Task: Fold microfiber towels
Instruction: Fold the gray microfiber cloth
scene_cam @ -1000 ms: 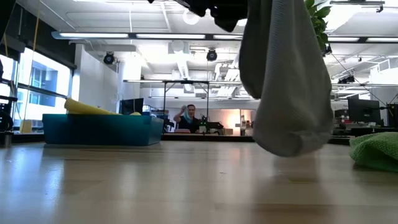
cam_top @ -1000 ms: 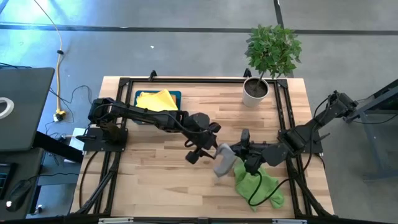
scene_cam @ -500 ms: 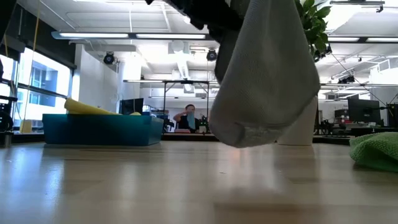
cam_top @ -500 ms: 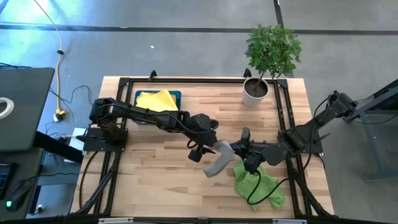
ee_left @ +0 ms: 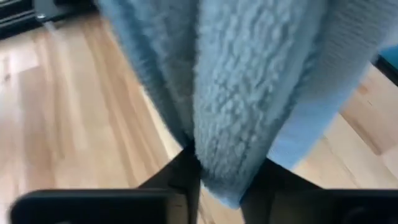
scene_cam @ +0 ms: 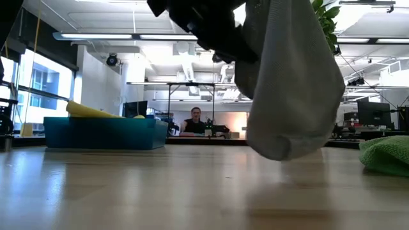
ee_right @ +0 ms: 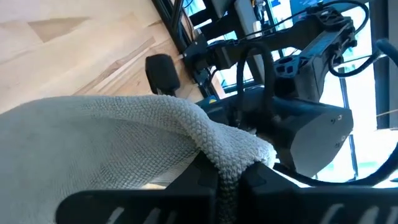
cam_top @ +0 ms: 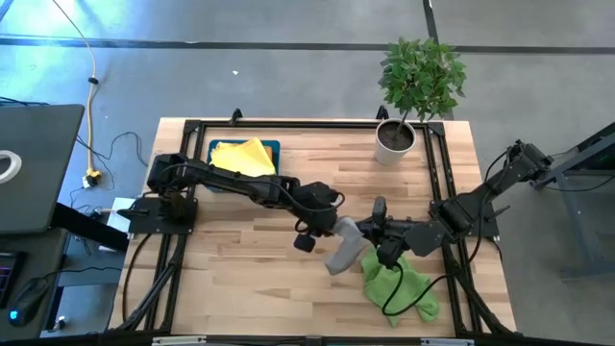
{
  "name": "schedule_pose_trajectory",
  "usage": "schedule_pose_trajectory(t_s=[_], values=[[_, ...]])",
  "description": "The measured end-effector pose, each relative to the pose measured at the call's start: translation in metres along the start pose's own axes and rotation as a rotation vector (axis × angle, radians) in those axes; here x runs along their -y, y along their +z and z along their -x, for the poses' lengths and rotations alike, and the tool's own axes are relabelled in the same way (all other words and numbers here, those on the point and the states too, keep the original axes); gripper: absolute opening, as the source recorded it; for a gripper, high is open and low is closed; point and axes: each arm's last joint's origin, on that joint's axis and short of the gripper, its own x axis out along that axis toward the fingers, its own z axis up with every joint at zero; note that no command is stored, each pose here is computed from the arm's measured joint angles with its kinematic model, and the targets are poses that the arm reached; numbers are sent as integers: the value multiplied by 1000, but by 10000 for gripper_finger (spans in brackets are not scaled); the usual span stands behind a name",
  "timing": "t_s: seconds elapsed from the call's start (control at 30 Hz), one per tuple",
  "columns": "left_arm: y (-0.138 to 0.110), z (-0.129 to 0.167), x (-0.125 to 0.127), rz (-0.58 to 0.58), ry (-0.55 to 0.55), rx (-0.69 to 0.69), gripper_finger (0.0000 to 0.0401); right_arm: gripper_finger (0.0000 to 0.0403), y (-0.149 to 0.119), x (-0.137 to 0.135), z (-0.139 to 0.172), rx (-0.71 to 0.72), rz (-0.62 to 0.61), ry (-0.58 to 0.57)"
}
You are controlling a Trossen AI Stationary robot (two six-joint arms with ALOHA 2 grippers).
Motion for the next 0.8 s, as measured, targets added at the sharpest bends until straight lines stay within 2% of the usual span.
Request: schedule_pose_trajectory(t_s=[0.17, 0.3, 0.43, 0.6, 0.8], values=[[-6, 3, -2, 36, 34, -65, 8, 0, -2, -2, 0, -16, -85, 16], [-14, 14, -5, 57, 42, -168, 7, 0, -6, -8, 0, -66, -255, 54], [-23, 31, -10, 39, 106, -302, 2, 0, -13, -13, -4, -147, -468, 65], [-21, 57, -23, -37, 323, -459, 1, 0, -29, -11, -15, -286, -650, -21], [-19, 76, -48, -124, 614, -611, 1, 0, -64, 1, -42, -473, -741, -108]])
